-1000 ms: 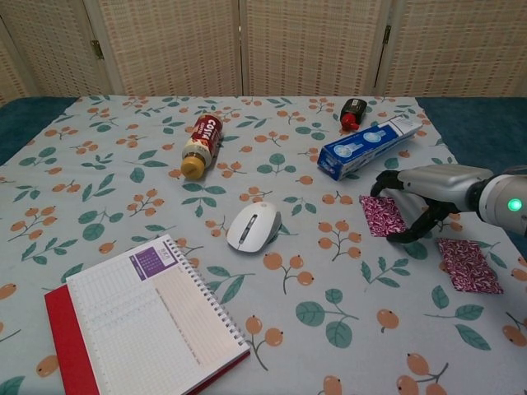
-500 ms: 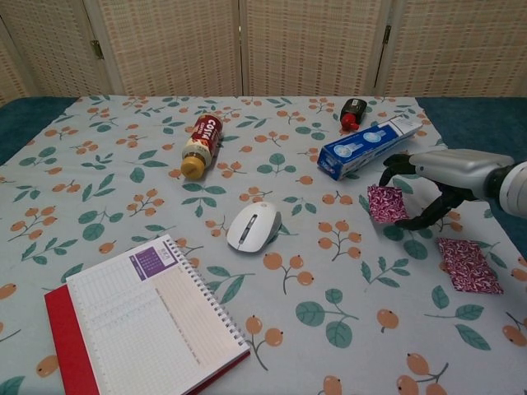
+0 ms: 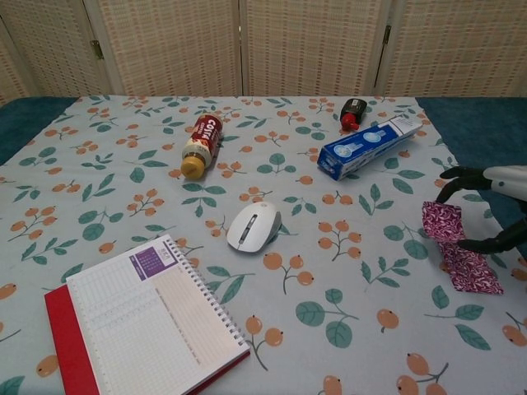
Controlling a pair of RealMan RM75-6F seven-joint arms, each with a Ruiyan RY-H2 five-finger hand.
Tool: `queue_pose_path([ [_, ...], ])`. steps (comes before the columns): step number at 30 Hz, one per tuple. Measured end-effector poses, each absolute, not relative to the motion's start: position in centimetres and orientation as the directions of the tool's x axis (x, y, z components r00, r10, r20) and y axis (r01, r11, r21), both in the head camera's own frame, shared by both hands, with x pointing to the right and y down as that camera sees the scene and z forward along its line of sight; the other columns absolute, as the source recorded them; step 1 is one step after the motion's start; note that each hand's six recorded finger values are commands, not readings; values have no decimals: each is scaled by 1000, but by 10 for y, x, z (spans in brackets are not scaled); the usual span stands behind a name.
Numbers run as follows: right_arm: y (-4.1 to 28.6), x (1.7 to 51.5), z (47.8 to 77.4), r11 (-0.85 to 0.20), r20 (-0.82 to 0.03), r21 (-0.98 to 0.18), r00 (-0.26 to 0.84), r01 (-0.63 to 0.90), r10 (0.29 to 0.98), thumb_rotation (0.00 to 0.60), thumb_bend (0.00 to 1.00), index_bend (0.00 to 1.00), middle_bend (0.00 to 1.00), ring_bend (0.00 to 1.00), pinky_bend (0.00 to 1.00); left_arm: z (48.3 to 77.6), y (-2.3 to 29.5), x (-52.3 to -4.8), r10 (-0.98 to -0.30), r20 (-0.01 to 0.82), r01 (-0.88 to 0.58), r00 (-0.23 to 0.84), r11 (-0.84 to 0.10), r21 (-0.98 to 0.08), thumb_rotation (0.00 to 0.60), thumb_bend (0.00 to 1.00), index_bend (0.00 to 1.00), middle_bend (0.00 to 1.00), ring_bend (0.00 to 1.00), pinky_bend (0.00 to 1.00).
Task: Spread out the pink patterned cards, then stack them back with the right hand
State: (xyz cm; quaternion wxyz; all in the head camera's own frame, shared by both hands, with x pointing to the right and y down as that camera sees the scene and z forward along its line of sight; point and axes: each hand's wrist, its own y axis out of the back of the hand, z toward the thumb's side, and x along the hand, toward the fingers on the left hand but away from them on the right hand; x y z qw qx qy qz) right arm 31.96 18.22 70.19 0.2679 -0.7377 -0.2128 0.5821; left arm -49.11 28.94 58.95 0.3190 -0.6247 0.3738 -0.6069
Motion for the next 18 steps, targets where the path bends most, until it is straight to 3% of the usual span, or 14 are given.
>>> queue_pose_path([
  [7, 210, 342, 697, -776, -752, -631, 230, 22, 618, 423, 336, 220, 56, 0, 0, 588, 286, -485, -859, 511, -80, 3, -510, -856, 600, 178, 98, 32, 73, 0],
  [18, 217, 341, 710, -784, -760, -621, 238, 11, 605, 422, 336, 207, 56, 0, 0, 588, 288, -486, -858, 514, -81, -3, -512, -855, 600, 178, 98, 32, 73, 0],
])
